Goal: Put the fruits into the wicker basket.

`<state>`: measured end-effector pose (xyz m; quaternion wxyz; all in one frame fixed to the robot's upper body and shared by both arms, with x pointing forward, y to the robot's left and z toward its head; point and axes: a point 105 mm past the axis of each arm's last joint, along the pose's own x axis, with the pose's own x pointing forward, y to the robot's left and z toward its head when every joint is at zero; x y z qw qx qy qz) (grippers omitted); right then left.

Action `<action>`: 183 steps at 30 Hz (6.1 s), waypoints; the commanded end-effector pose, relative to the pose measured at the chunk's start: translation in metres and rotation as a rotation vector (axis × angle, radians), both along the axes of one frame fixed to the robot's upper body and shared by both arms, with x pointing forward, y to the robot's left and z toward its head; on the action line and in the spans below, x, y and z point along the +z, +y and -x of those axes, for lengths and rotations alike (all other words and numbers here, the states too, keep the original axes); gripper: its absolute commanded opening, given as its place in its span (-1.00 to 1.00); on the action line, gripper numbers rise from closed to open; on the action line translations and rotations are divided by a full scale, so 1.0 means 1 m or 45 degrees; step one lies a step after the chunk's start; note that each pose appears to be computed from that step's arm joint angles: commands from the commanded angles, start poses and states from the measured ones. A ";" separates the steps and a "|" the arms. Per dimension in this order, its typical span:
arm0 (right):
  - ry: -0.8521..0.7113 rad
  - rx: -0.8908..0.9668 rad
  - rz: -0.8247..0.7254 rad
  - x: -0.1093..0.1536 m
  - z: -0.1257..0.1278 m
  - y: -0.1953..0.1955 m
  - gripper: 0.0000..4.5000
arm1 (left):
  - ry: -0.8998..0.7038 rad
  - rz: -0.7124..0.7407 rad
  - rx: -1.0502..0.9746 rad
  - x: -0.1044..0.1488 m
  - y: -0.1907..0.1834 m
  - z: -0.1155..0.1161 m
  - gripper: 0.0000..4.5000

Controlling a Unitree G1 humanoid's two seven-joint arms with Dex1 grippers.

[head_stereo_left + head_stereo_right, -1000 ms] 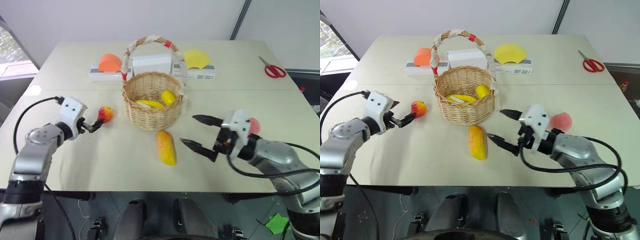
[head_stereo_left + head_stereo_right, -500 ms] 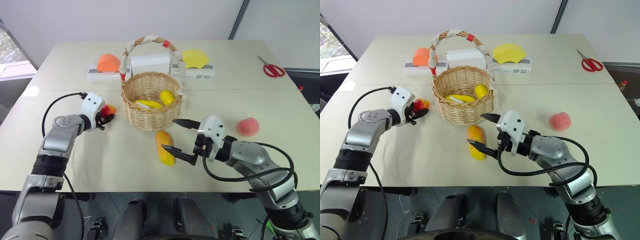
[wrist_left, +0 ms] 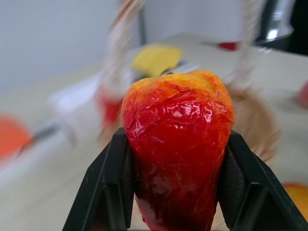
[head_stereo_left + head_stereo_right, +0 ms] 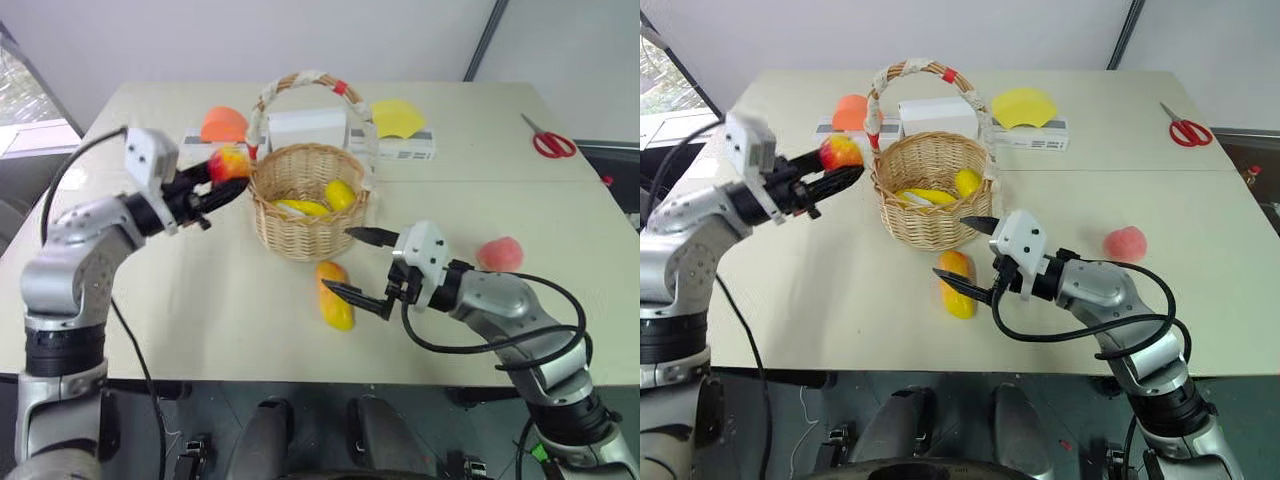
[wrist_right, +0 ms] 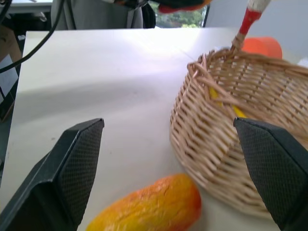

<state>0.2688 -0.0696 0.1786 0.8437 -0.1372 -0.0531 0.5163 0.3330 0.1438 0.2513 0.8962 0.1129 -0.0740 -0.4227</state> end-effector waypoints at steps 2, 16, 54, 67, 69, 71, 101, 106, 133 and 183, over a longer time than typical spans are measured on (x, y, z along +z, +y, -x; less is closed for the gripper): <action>0.001 -0.009 0.005 0.003 -0.006 0.002 1.00 | -0.050 -0.167 0.045 -0.003 -0.036 -0.030 -0.25; 0.646 -0.369 -0.059 -0.047 -0.018 -0.010 1.00 | -0.043 -0.180 0.012 -0.007 -0.032 -0.041 0.96; 0.615 -0.021 -0.017 0.010 0.005 0.032 -0.46 | 0.219 -0.145 -0.007 -0.072 0.043 0.039 1.00; 0.199 -0.345 -0.138 0.098 -0.088 0.044 -0.46 | 0.198 -0.027 -0.036 -0.068 0.031 0.043 1.00; 0.214 -0.378 -0.147 0.093 -0.099 0.048 -0.01 | 0.198 -0.009 -0.049 -0.070 0.026 0.046 1.00; 0.203 -0.403 -0.149 0.092 -0.105 0.049 0.29 | 0.197 0.002 -0.056 -0.071 0.022 0.048 1.00; 0.339 -1.354 0.074 -0.029 -0.058 -0.222 0.97 | 0.210 0.071 -0.614 -0.077 -0.098 0.059 1.00; 0.485 -1.375 0.063 -0.055 -0.056 -0.227 0.97 | 0.217 0.055 -0.584 -0.081 -0.092 0.059 1.00; 0.041 -0.370 -0.167 0.072 -0.109 0.058 0.23 | 0.183 0.102 -0.132 -0.080 -0.016 0.056 1.00; -0.263 -1.603 -0.475 0.058 -0.095 -0.236 -0.93 | 0.155 0.285 -0.174 -0.073 -0.037 0.039 1.00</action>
